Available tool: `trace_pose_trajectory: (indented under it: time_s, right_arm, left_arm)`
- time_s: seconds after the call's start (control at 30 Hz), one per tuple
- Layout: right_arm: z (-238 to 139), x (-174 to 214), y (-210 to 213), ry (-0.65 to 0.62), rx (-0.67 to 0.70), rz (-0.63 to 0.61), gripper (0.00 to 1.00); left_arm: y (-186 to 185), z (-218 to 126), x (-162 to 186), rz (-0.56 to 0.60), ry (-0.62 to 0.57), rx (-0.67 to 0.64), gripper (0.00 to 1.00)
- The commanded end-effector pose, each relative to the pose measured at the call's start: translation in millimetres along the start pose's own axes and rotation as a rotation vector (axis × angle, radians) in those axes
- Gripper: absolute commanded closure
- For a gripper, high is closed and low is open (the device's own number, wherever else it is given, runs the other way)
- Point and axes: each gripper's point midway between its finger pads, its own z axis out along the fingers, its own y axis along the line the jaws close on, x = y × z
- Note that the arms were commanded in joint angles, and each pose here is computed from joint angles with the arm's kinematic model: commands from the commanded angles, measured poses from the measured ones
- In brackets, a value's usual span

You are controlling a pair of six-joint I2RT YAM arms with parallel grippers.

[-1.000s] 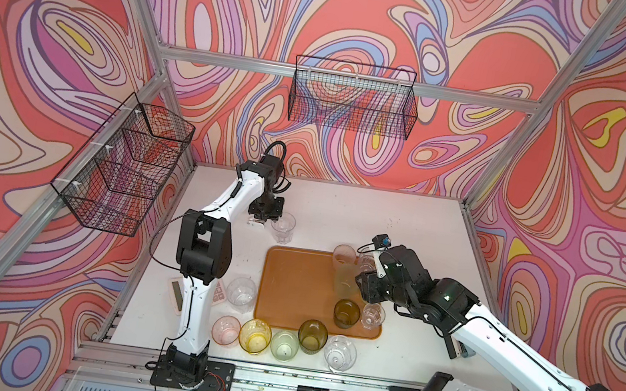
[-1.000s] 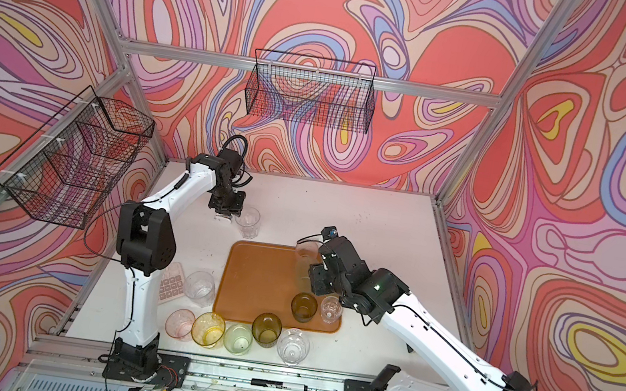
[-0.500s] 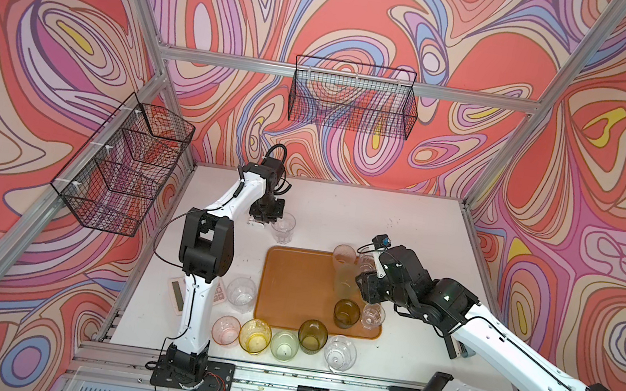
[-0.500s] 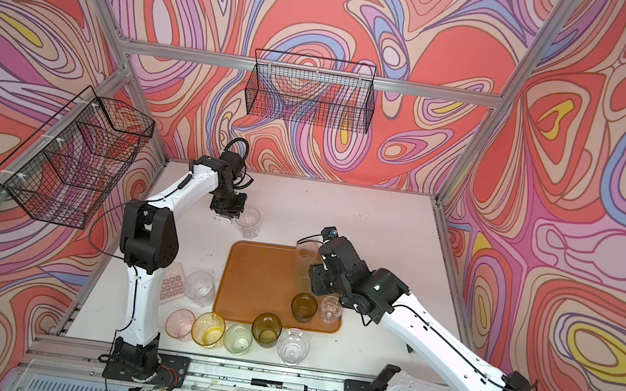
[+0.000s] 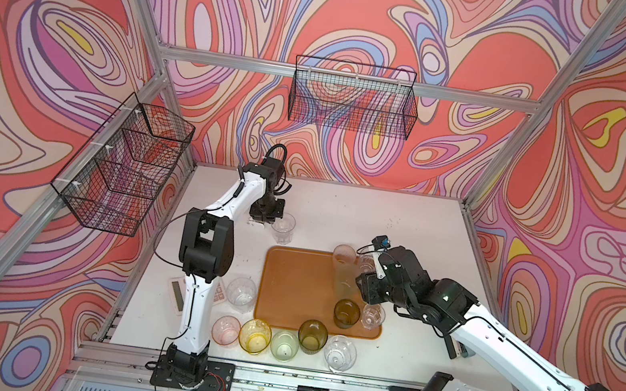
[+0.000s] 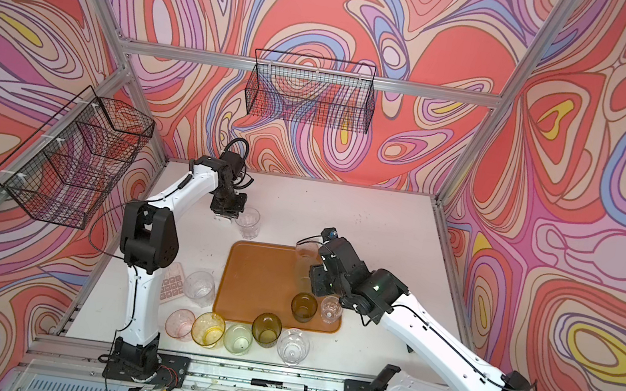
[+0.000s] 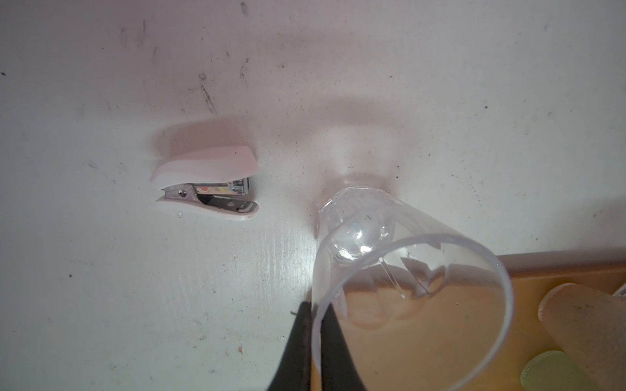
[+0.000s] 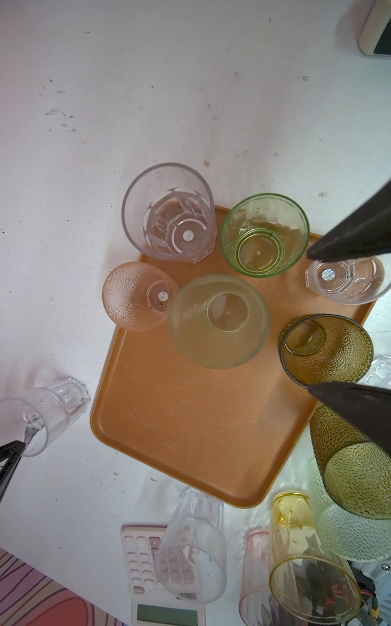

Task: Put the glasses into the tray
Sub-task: 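Close left gripper on the clear glass rim and lift it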

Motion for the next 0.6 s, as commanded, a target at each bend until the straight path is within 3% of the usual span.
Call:
trace_pose_trajectory:
  time_s: [0.0, 0.57]
  right_arm:
    - [0.5, -0.8, -0.6, -0.011, 0.001, 0.003, 0.41]
    - [-12.0, -10.1, -6.1, -0.075, 0.015, 0.023, 0.42]
  left_arm:
    - [2.6, 1.0, 3.0, -0.007, 0.021, -0.001, 0.94]
    - [-6.1, -36.4, 9.2, 0.010, -0.025, 0.023, 1.00]
